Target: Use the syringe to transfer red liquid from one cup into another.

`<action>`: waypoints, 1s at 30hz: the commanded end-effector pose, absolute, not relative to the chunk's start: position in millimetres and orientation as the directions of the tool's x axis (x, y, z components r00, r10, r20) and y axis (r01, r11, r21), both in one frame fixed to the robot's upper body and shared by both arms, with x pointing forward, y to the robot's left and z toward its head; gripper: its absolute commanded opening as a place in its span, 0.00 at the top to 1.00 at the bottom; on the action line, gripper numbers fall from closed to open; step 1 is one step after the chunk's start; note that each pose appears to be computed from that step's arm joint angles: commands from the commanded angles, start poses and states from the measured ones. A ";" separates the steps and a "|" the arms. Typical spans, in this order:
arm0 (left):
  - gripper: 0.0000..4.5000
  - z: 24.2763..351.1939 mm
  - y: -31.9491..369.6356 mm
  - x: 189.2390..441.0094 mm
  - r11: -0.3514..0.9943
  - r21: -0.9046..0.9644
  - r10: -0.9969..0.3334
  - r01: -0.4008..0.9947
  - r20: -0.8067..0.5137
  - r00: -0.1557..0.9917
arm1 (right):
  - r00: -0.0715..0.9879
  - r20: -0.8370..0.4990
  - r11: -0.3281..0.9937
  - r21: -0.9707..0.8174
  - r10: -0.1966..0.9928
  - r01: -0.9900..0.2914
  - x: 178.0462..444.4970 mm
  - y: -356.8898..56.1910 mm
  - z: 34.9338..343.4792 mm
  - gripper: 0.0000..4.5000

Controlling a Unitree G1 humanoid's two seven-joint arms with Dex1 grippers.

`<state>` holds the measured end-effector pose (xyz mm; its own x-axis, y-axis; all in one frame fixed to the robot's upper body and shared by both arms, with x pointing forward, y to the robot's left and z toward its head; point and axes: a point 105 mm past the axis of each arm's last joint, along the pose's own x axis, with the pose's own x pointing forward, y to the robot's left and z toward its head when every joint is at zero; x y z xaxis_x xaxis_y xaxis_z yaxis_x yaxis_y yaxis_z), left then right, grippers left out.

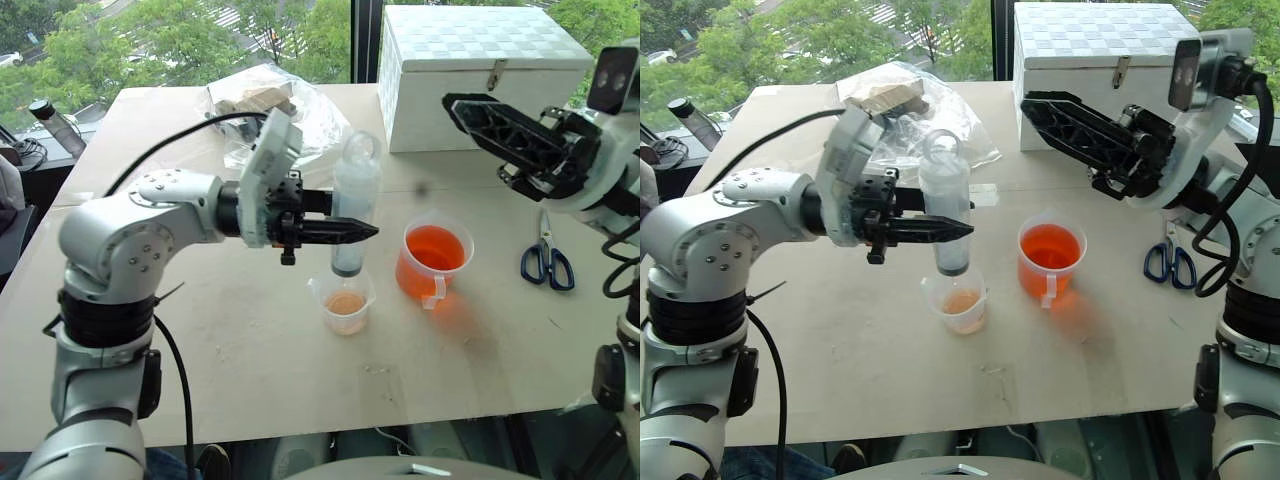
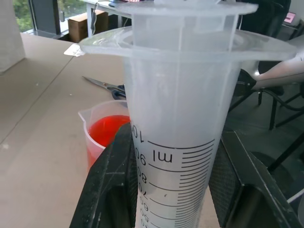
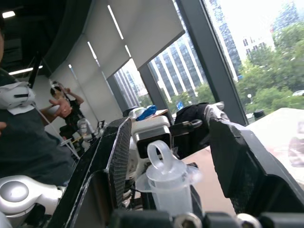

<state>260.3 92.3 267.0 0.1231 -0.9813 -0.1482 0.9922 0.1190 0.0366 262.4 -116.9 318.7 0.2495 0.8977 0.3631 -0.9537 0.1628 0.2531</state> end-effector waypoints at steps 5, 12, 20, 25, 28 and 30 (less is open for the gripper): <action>0.70 273.1 165.6 271.6 0.397 0.022 -0.885 0.918 -0.257 0.389 | 0.477 0.144 0.438 0.236 0.867 -0.867 264.3 -176.6 283.3 0.39; 0.70 202.1 200.9 274.9 0.544 -0.135 -0.772 0.828 -0.466 0.432 | 0.518 -0.049 0.513 0.243 0.854 -0.823 255.5 -187.0 242.2 0.39; 0.59 146.6 216.7 304.3 0.672 -0.173 -0.673 0.720 -0.549 0.496 | 0.548 -0.192 0.576 0.144 0.814 -0.805 255.6 -186.8 203.5 0.37; 0.11 148.0 215.6 315.4 0.685 -0.136 -0.670 0.716 -0.505 0.544 | 0.620 -0.214 0.641 0.040 0.755 -0.767 252.6 -201.2 191.1 0.37; 0.01 165.4 220.2 321.6 0.704 -0.039 -0.653 0.709 -0.427 0.626 | 0.655 -0.210 0.669 -0.007 0.726 -0.743 243.6 -219.0 185.2 0.37; 0.01 180.7 219.5 318.9 0.697 -0.007 -0.674 0.717 -0.349 0.651 | 0.690 -0.187 0.698 -0.030 0.700 -0.716 241.5 -231.0 185.2 0.37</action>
<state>319.7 221.6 153.3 0.6133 -0.6527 -0.4448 0.6984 0.7112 -0.0805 242.1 -221.9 166.7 0.6533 0.7176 -0.2412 -0.7272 0.6835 0.0640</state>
